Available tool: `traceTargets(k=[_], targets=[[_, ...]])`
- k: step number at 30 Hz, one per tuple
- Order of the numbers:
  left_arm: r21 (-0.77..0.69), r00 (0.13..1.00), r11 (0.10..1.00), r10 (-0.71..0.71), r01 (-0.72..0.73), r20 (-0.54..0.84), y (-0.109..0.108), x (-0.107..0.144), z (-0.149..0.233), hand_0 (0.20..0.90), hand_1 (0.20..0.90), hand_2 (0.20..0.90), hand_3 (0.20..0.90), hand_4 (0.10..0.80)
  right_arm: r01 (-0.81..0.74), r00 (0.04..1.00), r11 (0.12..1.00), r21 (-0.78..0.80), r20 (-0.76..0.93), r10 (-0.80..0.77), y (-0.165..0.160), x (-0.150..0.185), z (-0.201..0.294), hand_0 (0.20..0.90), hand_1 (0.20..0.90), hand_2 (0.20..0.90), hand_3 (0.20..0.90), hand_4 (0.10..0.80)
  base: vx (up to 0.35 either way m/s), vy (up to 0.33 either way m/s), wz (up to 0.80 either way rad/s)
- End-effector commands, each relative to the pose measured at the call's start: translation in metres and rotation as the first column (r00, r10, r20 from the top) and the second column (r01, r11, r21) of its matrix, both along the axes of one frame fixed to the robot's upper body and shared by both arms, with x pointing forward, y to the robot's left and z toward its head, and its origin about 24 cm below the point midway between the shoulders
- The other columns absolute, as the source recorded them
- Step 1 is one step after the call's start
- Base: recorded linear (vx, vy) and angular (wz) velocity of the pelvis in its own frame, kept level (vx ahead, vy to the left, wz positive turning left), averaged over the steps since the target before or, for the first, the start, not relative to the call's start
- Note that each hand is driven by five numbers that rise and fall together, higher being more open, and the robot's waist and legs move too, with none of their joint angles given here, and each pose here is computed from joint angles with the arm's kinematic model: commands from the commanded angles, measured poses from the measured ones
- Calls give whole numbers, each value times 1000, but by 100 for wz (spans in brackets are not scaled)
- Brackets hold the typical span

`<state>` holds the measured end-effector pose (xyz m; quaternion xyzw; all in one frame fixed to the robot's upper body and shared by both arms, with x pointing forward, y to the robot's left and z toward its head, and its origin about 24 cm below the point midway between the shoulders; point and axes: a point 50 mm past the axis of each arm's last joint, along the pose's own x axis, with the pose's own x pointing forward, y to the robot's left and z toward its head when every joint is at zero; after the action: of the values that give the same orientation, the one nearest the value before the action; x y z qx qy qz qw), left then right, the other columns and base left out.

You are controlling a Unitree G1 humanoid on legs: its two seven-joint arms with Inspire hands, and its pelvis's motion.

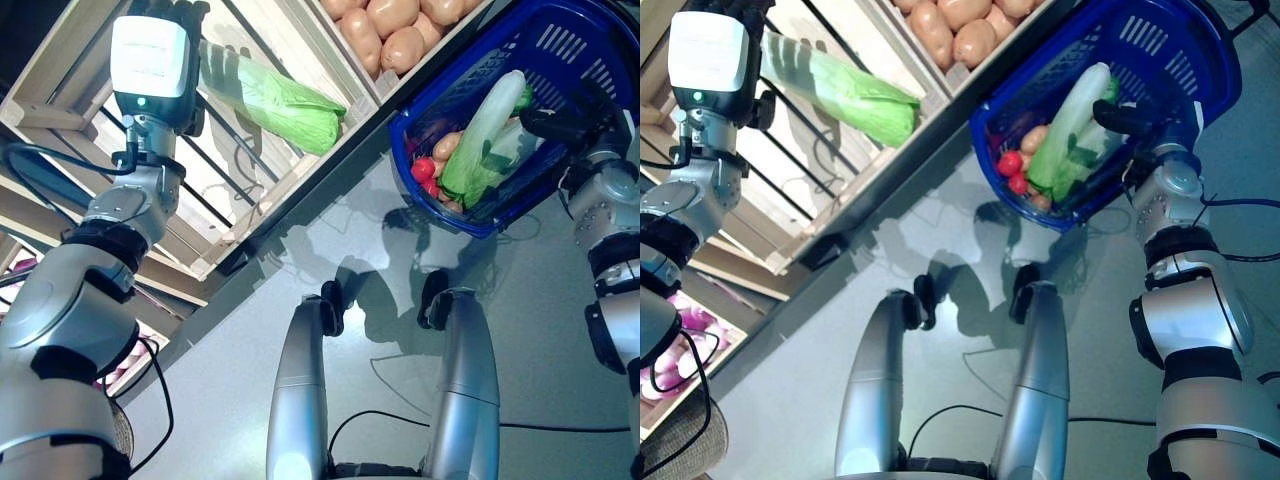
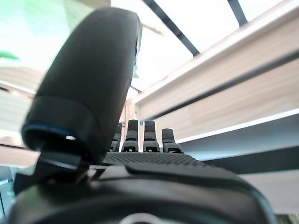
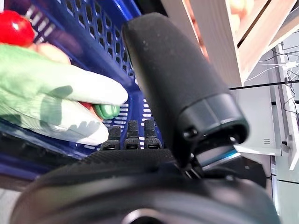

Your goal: Put vegetables into the basket

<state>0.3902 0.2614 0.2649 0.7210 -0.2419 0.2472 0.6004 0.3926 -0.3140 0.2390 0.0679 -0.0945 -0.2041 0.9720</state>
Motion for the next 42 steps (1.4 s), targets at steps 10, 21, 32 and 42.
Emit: traceTargets(k=[10, 21, 32, 42], targets=[[134, 997, 990, 24, -34, 75, 8, -12, 74, 900, 900, 900, 900, 800, 18, 983, 998, 55, 183, -28, -13, -9, 42, 900, 900, 900, 900, 800, -2, 15, -2], [273, 999, 961, -52, 47, 11, -23, -5, 79, 900, 900, 900, 900, 800, -15, 980, 999, 50, 198, 5, -5, -6, 44, 900, 900, 900, 900, 800, -22, -19, -3], [325, 996, 942, -72, 83, -45, -44, 3, 75, 900, 900, 900, 900, 800, -19, 976, 998, 64, 218, 5, 1, -4, 46, 900, 900, 900, 900, 800, -14, -18, -6], [252, 1000, 968, 4, -2, -9, -45, 7, 84, 674, 674, 674, 674, 649, -55, 956, 995, 86, 292, 27, 9, -3, 56, 900, 900, 900, 900, 800, -9, -8, -3]])
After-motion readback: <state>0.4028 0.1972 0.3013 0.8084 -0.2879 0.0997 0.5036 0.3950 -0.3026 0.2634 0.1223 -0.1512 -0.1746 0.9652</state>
